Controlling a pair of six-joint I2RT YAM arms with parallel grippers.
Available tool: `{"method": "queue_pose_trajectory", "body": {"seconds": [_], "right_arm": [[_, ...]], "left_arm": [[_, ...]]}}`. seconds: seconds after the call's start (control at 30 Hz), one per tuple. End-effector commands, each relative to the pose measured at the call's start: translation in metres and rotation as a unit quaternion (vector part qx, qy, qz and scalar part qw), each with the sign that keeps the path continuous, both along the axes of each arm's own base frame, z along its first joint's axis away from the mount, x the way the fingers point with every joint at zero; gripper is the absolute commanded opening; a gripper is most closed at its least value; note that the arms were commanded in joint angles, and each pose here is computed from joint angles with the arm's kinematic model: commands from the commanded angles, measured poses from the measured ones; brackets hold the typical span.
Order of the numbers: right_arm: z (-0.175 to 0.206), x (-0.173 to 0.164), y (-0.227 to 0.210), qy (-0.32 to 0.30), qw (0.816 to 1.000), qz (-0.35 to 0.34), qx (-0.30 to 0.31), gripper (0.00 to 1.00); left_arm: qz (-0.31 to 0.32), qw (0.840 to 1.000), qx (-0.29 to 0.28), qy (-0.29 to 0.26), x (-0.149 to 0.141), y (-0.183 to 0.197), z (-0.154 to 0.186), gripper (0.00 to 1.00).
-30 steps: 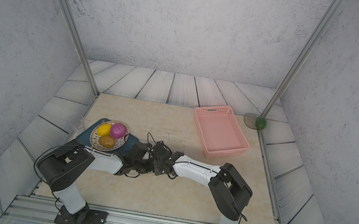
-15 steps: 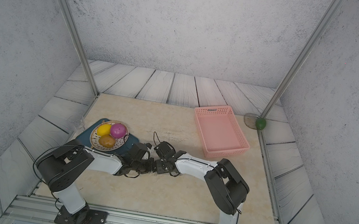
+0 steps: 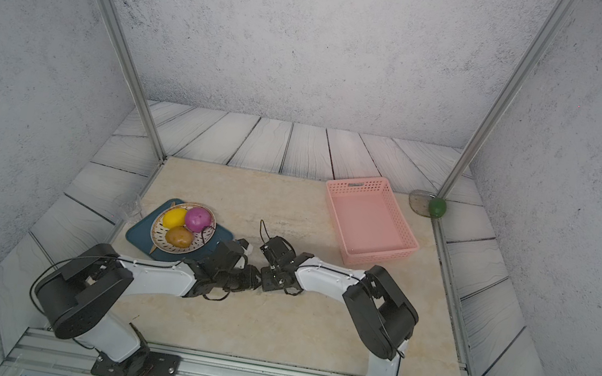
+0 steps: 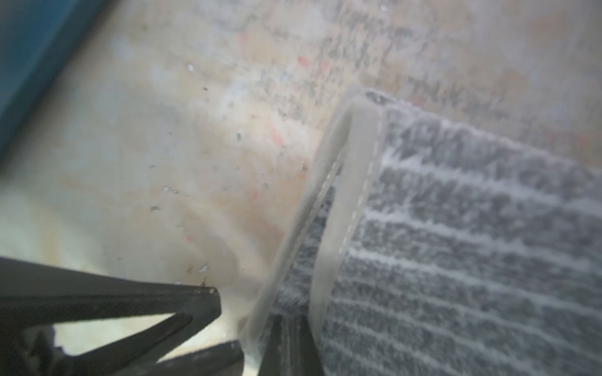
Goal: Fold the square dishcloth
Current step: Fold the cleaning item at the center of the board, then smooth out the cleaning item at the center of the board.
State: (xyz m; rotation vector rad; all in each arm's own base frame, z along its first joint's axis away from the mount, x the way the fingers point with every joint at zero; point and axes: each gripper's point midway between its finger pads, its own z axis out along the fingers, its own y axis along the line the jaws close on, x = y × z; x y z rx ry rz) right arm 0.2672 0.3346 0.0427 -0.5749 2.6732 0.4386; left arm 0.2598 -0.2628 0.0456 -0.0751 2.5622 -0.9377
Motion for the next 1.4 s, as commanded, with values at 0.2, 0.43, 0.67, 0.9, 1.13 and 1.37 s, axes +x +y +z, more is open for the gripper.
{"method": "queue_pose_trajectory", "body": {"seconds": [0.2, 0.43, 0.67, 0.9, 1.13, 1.37], "right_arm": [[0.068, 0.002, -0.011, -0.058, 0.998, -0.009, 0.037, 0.13], [0.079, 0.005, -0.046, -0.071, 0.994, -0.062, 0.052, 0.13], [0.065, -0.002, -0.068, -0.044, 0.992, -0.092, 0.072, 0.13], [0.046, -0.008, -0.069, -0.012, 0.991, -0.097, 0.093, 0.13], [0.025, -0.012, -0.07, 0.01, 0.99, -0.103, 0.099, 0.13], [-0.004, -0.007, -0.068, 0.023, 0.989, -0.105, 0.102, 0.11]], "left_arm": [[0.008, 0.994, 0.068, -0.09, 0.013, 0.024, 0.056, 0.38], [-0.081, 0.989, 0.052, -0.114, 0.022, -0.013, 0.077, 0.34], [-0.159, 0.981, 0.063, -0.094, 0.031, -0.046, 0.065, 0.32], [-0.185, 0.976, 0.083, -0.082, 0.046, -0.061, 0.049, 0.32], [-0.167, 0.979, 0.11, -0.05, 0.063, -0.054, 0.011, 0.3], [-0.158, 0.981, 0.11, -0.029, 0.077, -0.048, -0.011, 0.29]]}}
